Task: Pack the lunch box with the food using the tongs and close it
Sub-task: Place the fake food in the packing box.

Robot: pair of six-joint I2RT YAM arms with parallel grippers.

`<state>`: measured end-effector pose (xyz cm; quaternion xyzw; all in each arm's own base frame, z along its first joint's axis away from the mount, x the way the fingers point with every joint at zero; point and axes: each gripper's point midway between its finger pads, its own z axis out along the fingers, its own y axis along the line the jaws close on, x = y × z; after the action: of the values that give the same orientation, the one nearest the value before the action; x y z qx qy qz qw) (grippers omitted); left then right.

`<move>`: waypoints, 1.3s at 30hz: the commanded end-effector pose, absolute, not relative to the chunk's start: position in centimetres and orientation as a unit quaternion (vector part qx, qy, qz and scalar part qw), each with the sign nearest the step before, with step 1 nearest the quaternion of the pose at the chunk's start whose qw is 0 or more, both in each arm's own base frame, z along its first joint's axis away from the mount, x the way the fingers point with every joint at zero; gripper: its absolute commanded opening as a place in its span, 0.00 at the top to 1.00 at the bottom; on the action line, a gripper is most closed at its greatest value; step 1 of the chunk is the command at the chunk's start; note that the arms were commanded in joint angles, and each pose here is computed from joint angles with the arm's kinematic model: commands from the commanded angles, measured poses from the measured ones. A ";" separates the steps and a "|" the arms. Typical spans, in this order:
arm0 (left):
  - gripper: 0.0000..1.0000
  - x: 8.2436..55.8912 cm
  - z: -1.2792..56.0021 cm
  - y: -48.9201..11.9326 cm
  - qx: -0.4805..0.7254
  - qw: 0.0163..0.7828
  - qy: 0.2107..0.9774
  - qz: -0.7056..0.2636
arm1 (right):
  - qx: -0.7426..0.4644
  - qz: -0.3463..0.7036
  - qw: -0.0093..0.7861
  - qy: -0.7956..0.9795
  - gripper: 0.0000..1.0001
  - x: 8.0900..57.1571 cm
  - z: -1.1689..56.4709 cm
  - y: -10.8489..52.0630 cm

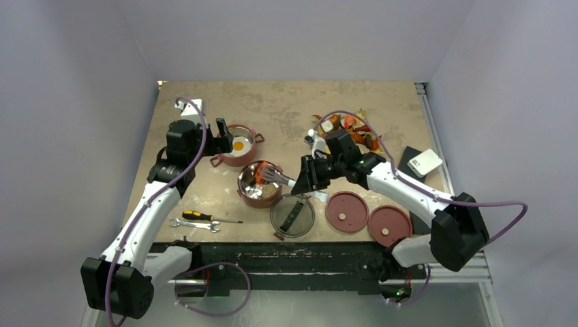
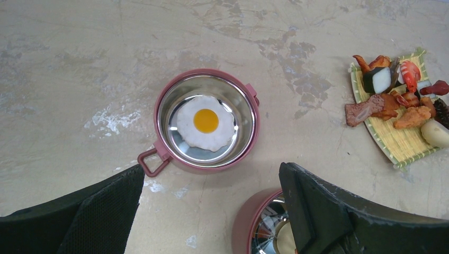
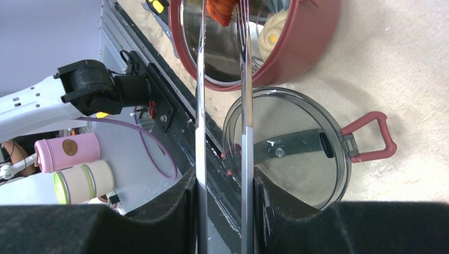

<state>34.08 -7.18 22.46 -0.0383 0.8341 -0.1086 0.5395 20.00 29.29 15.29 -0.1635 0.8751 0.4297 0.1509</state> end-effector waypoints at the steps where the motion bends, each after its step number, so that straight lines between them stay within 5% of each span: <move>1: 0.01 34.4 23.8 -7.0 -0.048 0.562 0.818 -0.115 | -0.189 0.444 0.194 0.854 0.74 21.4 18.0 30.5; 16: 0.01 34.5 23.8 -7.1 -0.047 0.561 0.818 -0.117 | -0.200 0.449 0.187 0.850 0.56 21.4 18.0 30.8; 31: 0.01 34.3 24.5 -6.5 -0.056 0.573 0.811 -0.105 | -0.164 0.444 0.241 0.847 0.61 22.8 22.2 30.1; 39: 0.01 34.2 24.4 -6.6 -0.054 0.572 0.811 -0.109 | -0.058 0.407 0.286 0.866 0.62 27.0 21.7 22.7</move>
<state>33.90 -6.83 23.21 -0.0463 0.8271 -0.1050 0.5502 24.75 26.21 21.11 -0.1100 0.8628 0.4271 0.2472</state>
